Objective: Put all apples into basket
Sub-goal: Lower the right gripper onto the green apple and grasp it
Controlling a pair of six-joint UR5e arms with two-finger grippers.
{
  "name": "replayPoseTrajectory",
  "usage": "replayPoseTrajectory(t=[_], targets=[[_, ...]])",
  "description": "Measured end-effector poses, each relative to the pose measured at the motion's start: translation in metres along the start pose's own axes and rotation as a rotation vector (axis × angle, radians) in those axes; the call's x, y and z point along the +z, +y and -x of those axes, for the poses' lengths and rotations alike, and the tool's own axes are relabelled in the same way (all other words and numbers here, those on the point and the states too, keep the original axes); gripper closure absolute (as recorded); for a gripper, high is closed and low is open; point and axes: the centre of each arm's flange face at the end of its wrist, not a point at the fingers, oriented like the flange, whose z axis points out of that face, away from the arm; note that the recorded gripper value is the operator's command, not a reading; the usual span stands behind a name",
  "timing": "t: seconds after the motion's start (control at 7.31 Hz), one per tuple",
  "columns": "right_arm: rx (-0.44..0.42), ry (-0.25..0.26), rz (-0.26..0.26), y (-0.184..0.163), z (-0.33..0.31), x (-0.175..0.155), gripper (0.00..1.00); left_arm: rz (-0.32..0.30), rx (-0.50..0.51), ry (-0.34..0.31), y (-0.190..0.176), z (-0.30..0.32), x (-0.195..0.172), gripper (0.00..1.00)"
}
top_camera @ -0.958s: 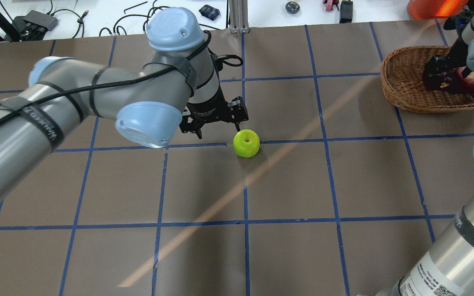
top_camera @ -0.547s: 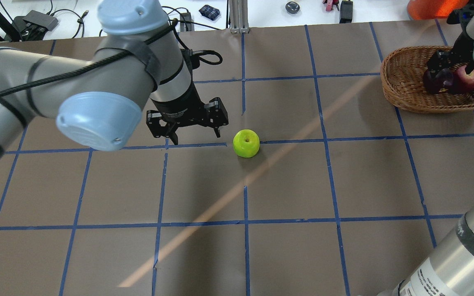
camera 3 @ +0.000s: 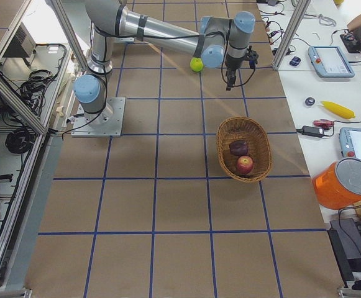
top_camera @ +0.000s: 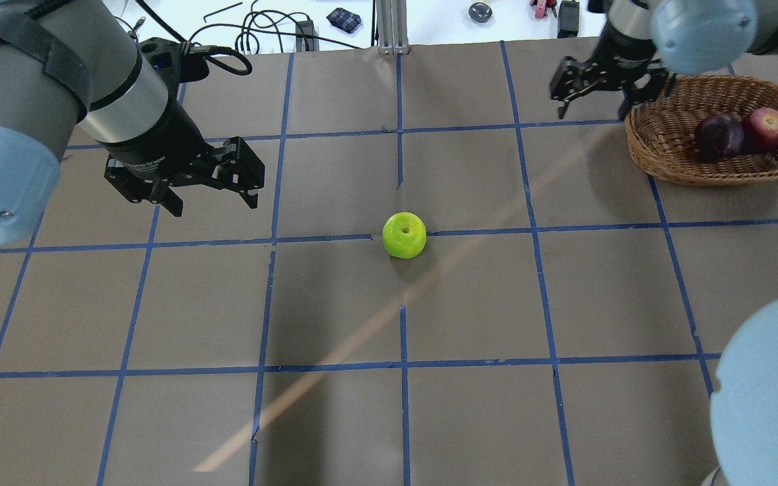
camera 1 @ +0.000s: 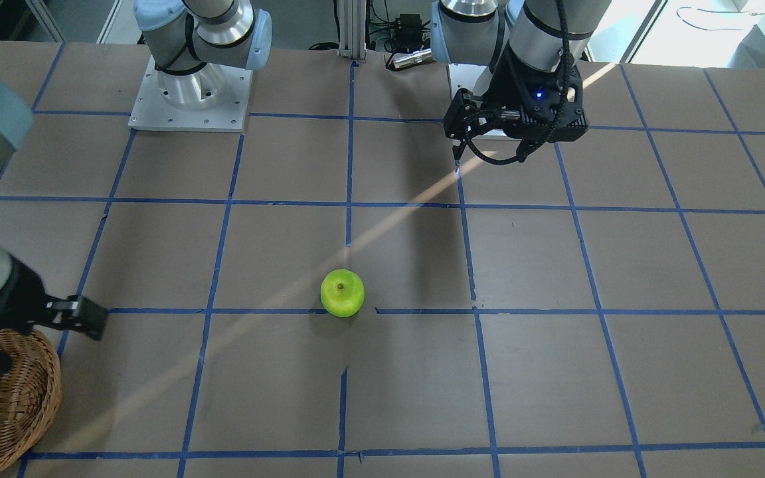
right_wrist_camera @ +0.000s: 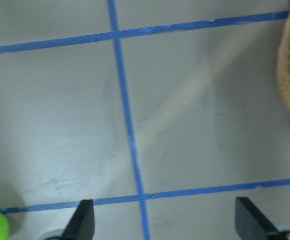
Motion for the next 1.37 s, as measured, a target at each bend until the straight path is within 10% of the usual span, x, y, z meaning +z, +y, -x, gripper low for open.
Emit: replayPoseTrajectory(t=[0.55,1.37], targets=[[0.023,0.010,0.071,0.074,0.180,0.061,0.00,-0.009,0.071,-0.022,0.000,0.003,-0.002,0.00],[-0.002,0.020,0.160,0.100,0.219,0.155,0.00,-0.011,0.087,-0.025,0.000,0.006,-0.005,0.00]])
